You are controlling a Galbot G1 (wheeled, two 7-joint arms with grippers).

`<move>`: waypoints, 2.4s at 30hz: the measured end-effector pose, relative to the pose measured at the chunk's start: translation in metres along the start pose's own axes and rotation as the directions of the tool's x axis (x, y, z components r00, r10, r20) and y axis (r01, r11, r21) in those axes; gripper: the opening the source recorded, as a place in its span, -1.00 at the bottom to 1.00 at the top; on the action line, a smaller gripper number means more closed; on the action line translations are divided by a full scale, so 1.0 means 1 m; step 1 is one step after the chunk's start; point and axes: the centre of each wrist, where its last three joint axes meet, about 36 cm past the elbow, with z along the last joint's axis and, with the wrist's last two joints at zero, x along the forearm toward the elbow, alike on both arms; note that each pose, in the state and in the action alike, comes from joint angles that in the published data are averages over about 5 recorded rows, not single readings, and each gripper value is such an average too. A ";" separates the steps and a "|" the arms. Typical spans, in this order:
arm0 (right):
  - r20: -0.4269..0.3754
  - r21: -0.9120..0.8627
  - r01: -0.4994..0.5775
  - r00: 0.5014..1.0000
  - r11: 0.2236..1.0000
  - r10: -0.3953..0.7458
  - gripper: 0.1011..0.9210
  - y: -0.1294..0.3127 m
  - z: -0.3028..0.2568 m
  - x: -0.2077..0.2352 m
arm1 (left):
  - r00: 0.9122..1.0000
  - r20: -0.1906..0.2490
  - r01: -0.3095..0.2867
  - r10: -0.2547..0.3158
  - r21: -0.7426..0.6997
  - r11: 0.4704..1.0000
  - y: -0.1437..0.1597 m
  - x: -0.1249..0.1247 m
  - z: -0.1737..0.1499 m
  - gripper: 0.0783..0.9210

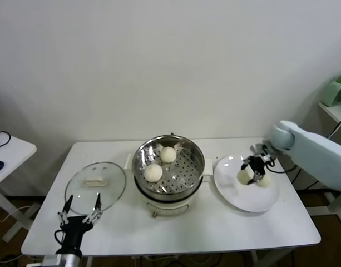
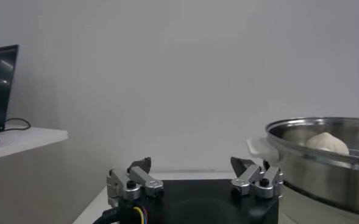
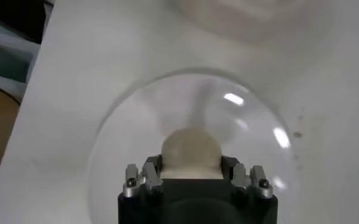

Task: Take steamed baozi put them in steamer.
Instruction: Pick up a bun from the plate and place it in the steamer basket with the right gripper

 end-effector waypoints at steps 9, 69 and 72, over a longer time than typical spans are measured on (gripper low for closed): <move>-0.054 0.286 -0.070 0.995 0.956 0.089 0.30 -0.051 -0.075 0.099 | 1.000 -0.008 -0.008 0.008 -0.016 1.000 -0.003 0.002 0.001 0.77; -0.235 0.968 0.242 0.968 -0.068 0.090 0.31 0.011 -0.386 -0.002 | 0.996 -0.065 -0.058 0.055 -0.038 0.998 -0.010 0.003 0.010 0.77; -0.237 0.968 0.242 0.968 -0.067 0.083 0.31 0.012 -0.383 -0.005 | 0.996 -0.065 -0.061 0.058 -0.039 0.997 -0.011 0.002 0.010 0.77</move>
